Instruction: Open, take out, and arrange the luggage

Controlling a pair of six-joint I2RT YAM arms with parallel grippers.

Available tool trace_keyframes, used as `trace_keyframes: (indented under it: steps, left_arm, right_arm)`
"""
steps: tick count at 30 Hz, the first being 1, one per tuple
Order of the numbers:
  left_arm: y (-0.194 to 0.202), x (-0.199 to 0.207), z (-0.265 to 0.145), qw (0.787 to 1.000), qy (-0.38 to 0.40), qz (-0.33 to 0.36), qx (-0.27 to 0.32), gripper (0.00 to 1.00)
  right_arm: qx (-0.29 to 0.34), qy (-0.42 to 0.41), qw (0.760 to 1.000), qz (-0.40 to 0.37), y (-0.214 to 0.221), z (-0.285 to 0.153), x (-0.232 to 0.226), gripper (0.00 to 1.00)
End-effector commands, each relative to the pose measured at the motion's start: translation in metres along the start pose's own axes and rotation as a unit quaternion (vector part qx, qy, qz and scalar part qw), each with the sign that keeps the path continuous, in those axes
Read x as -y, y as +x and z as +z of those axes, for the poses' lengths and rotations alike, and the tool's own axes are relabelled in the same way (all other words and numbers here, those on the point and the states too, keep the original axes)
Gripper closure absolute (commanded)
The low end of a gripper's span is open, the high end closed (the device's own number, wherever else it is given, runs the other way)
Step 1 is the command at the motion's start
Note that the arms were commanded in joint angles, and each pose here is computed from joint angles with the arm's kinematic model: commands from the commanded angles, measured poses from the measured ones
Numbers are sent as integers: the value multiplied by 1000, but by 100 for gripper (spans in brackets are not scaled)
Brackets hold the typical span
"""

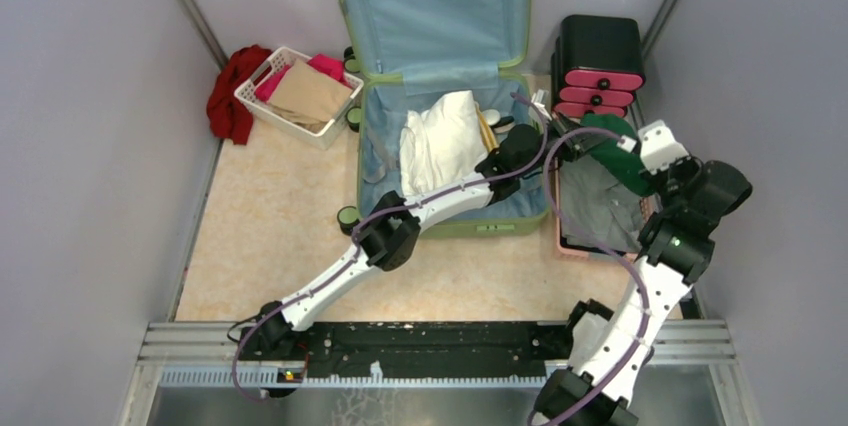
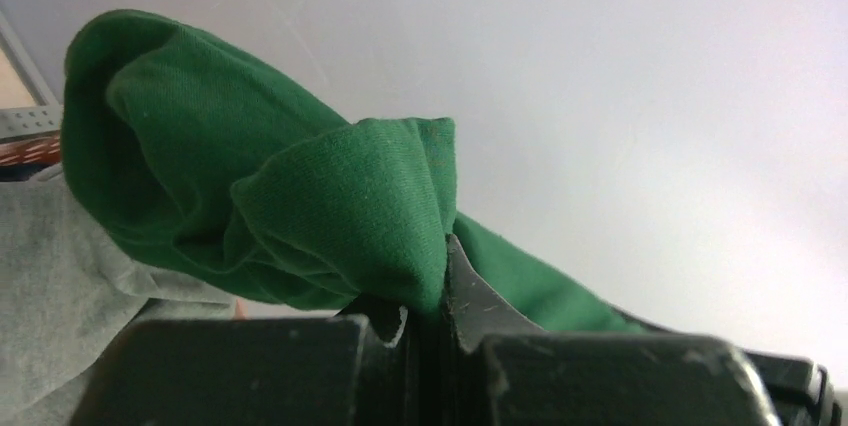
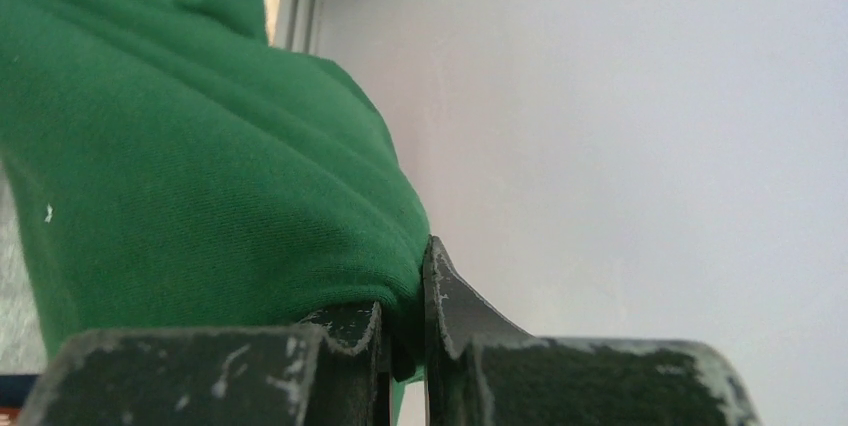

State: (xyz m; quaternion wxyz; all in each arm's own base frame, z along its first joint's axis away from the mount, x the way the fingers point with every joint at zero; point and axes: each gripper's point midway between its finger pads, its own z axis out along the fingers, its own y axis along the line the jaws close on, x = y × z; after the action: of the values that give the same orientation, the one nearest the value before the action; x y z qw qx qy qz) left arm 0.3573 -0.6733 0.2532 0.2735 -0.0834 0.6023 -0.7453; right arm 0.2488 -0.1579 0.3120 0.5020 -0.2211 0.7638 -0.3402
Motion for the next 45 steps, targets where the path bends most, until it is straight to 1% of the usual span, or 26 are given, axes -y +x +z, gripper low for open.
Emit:
trace_keyframes:
  steps: [1,4,6,9,13,14,15,16,21,22,25,26,30,32,34,37,39,42,45]
  left_arm:
    - [-13,-33,-4,1000,-20,-10,5,100]
    - [-8,-66,-15,998,-49,-12,-24,100]
    - [-9,-77,-22,997,-62,-7,-40,100]
    - [-15,-83,-29,995,-83,14,-54,100]
    - [-20,-88,-38,989,-119,42,-74,93]
    - [-21,-89,-42,987,-130,49,-78,91]
    - [-22,-90,-45,985,-142,57,-79,85]
    - [-24,-91,-49,982,-157,66,-81,82]
    - [-26,-86,-61,972,-194,93,-94,77]
    - [-25,-86,-63,970,-200,93,-100,75]
    - [-23,-84,-68,966,-211,98,-112,72]
    - [-23,-82,-69,965,-211,102,-114,68]
    - [-29,-66,-70,963,-209,122,-116,59]
    - [-35,-55,-72,962,-207,135,-114,51]
    - [-44,-37,-75,960,-206,155,-110,39]
    - [-54,-14,-83,956,-199,185,-105,28]
    - [-59,-2,-90,953,-195,206,-105,26]
    - [-64,12,-102,946,-191,239,-110,22]
    - [-70,31,-114,935,-173,288,-114,19]
  right_arm:
    - [14,17,998,-61,9,-5,-10,100]
    - [-2,-45,997,-68,35,2,-55,100]
    - [-11,-81,994,-73,48,0,-79,100]
    - [-8,-122,989,-82,54,-8,-105,100]
    - [-5,-180,980,-80,60,-16,-133,100]
    - [-5,-193,978,-76,61,-16,-139,100]
    - [-6,-207,976,-70,62,-17,-144,100]
    - [-7,-222,973,-65,63,-18,-149,100]
    - [-18,-292,955,-41,69,-20,-171,100]
    - [-20,-305,951,-40,71,-21,-175,99]
    - [-18,-333,942,-35,73,-24,-186,88]
    - [-15,-341,939,-32,72,-26,-190,83]
    - [-5,-370,929,-24,68,-31,-198,66]
    - [-1,-391,920,-16,64,-36,-200,58]
    - [0,-411,912,-9,57,-40,-197,51]
    - [-4,-438,899,2,45,-45,-187,40]
    - [-4,-450,893,9,35,-48,-175,35]
    - [0,-468,883,21,18,-52,-159,30]
    - [10,-466,884,39,-3,-51,-139,27]
